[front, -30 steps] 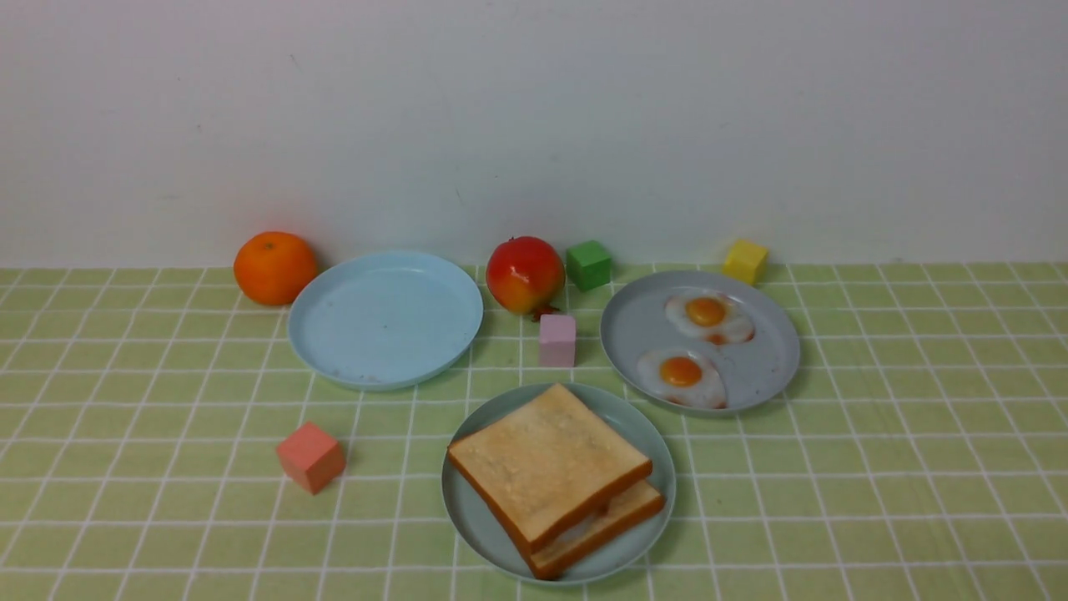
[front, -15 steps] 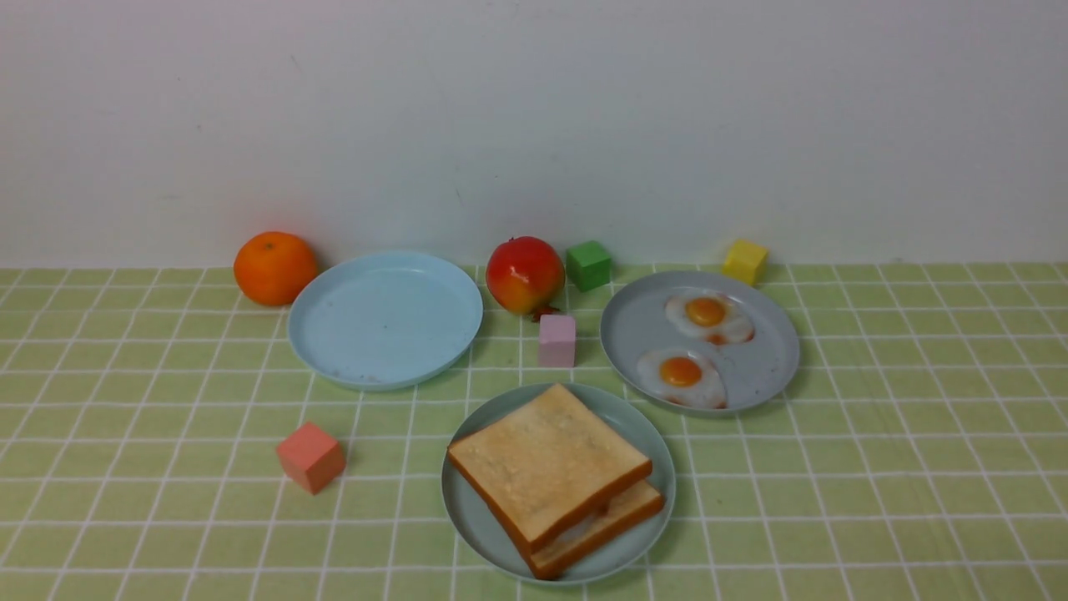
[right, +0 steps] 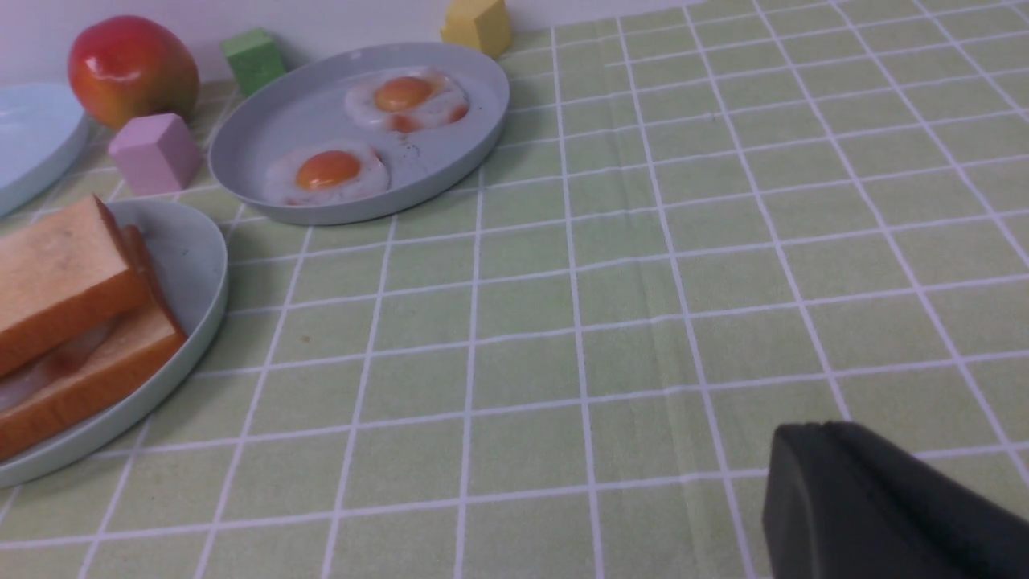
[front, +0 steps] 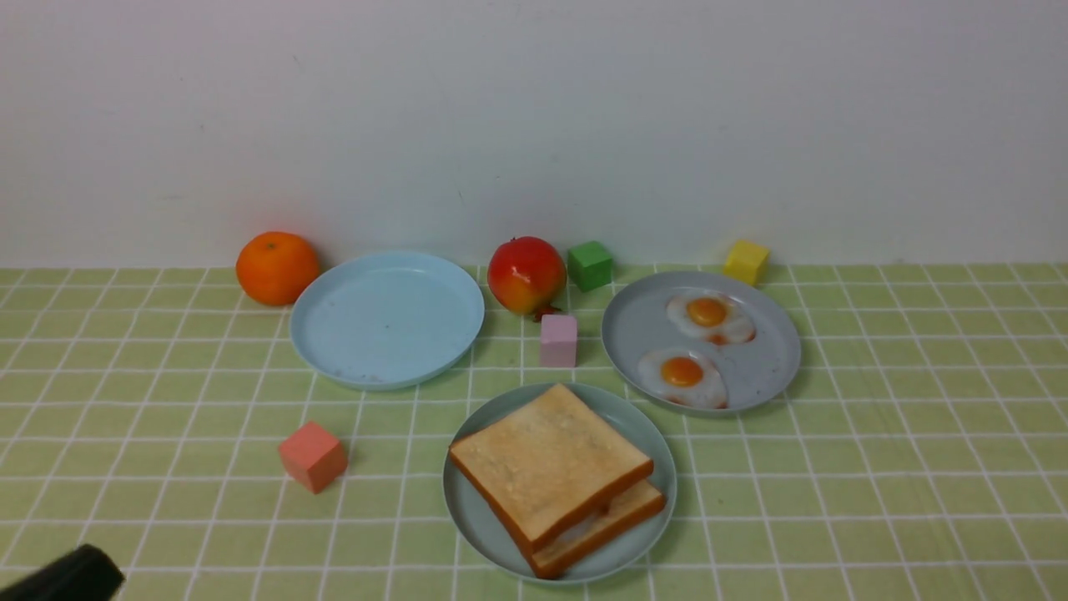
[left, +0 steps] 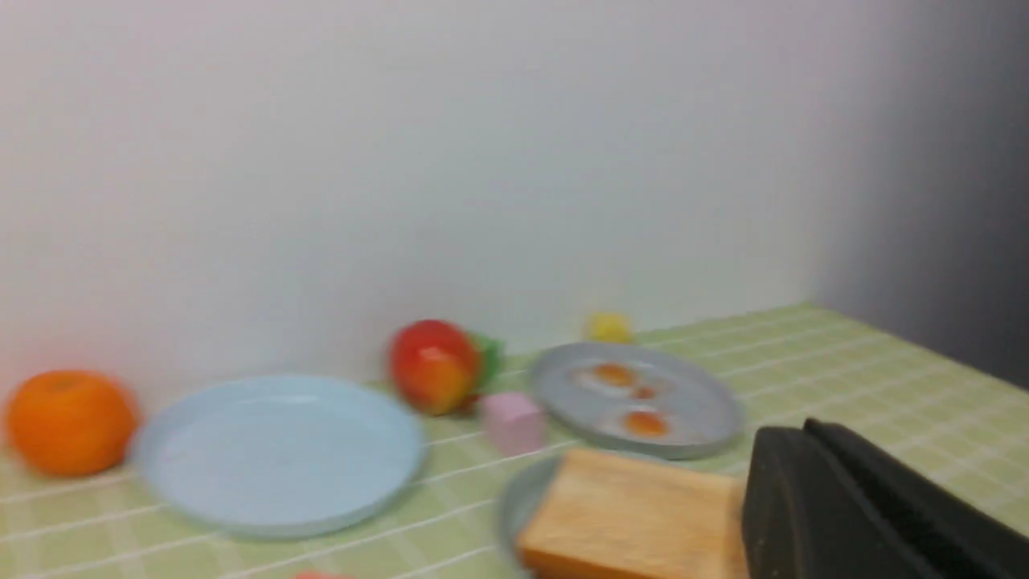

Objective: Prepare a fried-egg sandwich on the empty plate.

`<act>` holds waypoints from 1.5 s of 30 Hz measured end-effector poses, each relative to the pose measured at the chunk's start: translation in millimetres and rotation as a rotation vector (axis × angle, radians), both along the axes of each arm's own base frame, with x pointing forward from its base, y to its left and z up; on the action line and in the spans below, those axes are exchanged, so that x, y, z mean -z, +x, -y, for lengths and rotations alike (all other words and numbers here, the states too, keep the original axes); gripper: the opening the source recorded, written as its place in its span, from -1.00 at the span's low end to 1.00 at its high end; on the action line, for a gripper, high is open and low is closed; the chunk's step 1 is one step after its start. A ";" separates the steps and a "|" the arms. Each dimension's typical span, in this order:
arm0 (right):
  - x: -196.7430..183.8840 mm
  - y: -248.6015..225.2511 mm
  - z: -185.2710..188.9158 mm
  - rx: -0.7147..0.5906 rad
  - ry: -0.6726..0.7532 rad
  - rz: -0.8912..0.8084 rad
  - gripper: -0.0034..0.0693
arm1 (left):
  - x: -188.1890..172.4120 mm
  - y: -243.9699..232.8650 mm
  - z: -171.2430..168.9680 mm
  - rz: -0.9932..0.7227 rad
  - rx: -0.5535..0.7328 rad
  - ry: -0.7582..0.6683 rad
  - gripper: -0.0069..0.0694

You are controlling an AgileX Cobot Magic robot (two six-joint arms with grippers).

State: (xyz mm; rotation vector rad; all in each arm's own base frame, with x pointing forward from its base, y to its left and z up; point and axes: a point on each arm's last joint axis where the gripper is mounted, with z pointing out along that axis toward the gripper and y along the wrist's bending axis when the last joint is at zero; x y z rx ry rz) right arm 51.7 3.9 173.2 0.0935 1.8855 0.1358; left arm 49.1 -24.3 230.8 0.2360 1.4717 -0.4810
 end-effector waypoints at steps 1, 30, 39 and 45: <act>0.0 0.0 0.0 0.000 0.000 0.000 -0.90 | 4.2 2.7 -5.2 -0.046 -0.107 -0.006 -0.85; 0.0 0.1 0.1 0.001 0.000 0.002 -0.85 | 62.2 3.0 -18.4 -0.451 -0.387 -0.061 -0.85; 0.0 0.1 0.1 0.001 0.000 0.002 -0.85 | 62.2 3.0 -18.4 -0.451 -0.387 -0.061 -0.85; 0.0 0.1 0.1 0.001 0.000 0.002 -0.85 | 62.2 3.0 -18.4 -0.451 -0.387 -0.061 -0.85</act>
